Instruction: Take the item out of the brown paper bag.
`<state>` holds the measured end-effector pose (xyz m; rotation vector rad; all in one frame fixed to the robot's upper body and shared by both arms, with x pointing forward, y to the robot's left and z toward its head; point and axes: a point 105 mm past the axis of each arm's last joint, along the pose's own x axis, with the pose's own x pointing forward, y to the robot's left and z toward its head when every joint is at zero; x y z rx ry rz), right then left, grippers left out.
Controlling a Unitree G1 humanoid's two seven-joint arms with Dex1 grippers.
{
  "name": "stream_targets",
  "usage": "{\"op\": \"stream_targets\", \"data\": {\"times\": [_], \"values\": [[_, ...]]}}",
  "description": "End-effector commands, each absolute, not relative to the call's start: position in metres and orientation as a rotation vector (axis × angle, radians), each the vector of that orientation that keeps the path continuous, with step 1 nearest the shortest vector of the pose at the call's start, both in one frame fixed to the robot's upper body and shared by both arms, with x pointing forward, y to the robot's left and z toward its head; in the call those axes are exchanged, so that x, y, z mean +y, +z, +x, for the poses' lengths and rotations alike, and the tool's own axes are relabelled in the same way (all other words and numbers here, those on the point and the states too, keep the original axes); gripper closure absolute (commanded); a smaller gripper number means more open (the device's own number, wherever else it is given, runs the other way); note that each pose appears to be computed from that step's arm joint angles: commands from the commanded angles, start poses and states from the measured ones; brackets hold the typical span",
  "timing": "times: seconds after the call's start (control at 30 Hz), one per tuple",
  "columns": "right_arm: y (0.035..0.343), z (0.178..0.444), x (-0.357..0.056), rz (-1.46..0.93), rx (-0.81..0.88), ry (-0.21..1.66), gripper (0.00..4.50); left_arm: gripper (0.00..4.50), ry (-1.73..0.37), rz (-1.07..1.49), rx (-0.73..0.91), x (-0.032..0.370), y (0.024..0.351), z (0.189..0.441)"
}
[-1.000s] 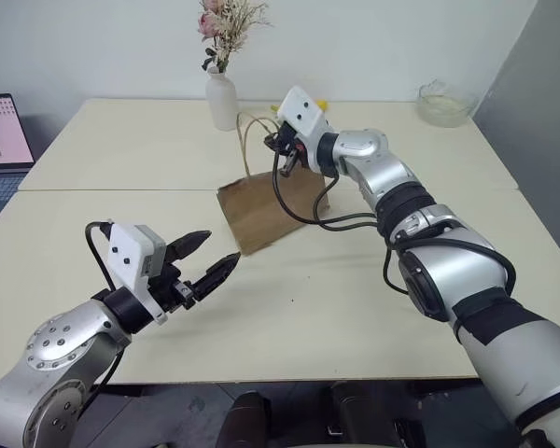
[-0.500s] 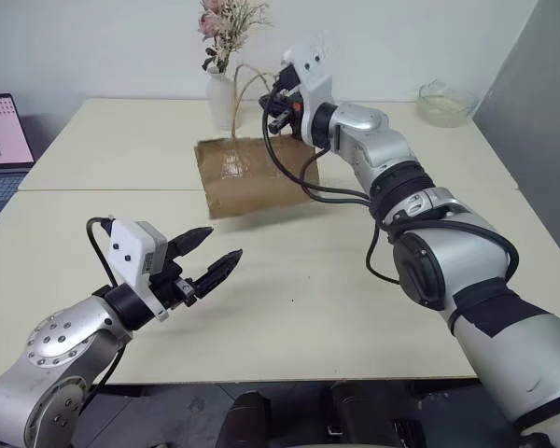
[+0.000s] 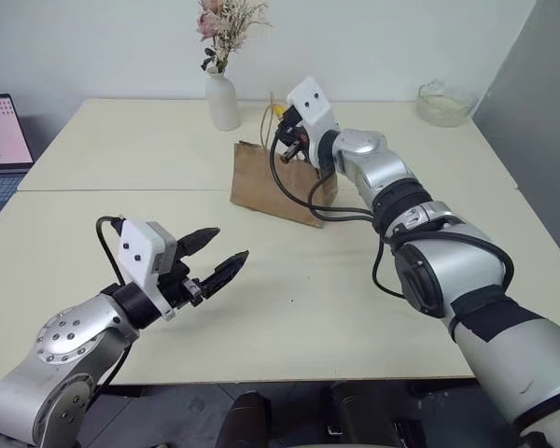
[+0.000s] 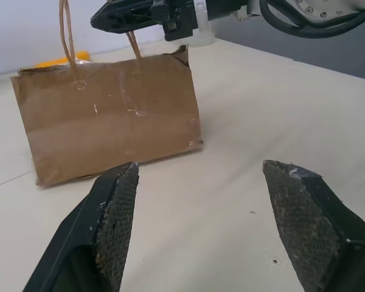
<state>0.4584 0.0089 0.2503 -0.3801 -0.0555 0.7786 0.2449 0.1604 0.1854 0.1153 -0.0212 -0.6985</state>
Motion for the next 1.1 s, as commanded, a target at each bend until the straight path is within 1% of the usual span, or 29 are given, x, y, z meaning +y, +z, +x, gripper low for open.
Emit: {"op": "stream_targets", "data": {"times": [0.03,0.43,0.67,0.9,1.0,1.1], "values": [[0.27,0.459,0.007,-0.424,-0.131,0.757,4.44,1.09,-0.711,0.127,-0.07,0.155,0.194,0.243],[0.272,0.463,-0.001,-0.56,-0.161,0.706,4.44,1.09,-0.723,0.114,-0.077,0.151,0.194,0.243],[0.274,0.46,0.002,-0.626,-0.195,0.735,4.44,1.09,-0.729,0.109,-0.078,0.149,0.194,0.242],[0.286,0.453,0.007,-0.681,-0.274,0.773,4.44,1.09,-0.735,0.105,-0.081,0.146,0.194,0.241],[0.288,0.453,0.007,-0.672,-0.275,0.788,4.44,1.09,-0.737,0.103,-0.08,0.146,0.194,0.24],[0.282,0.453,0.005,-0.69,-0.257,0.79,4.44,1.09,-0.739,0.102,-0.079,0.145,0.194,0.239]]}}
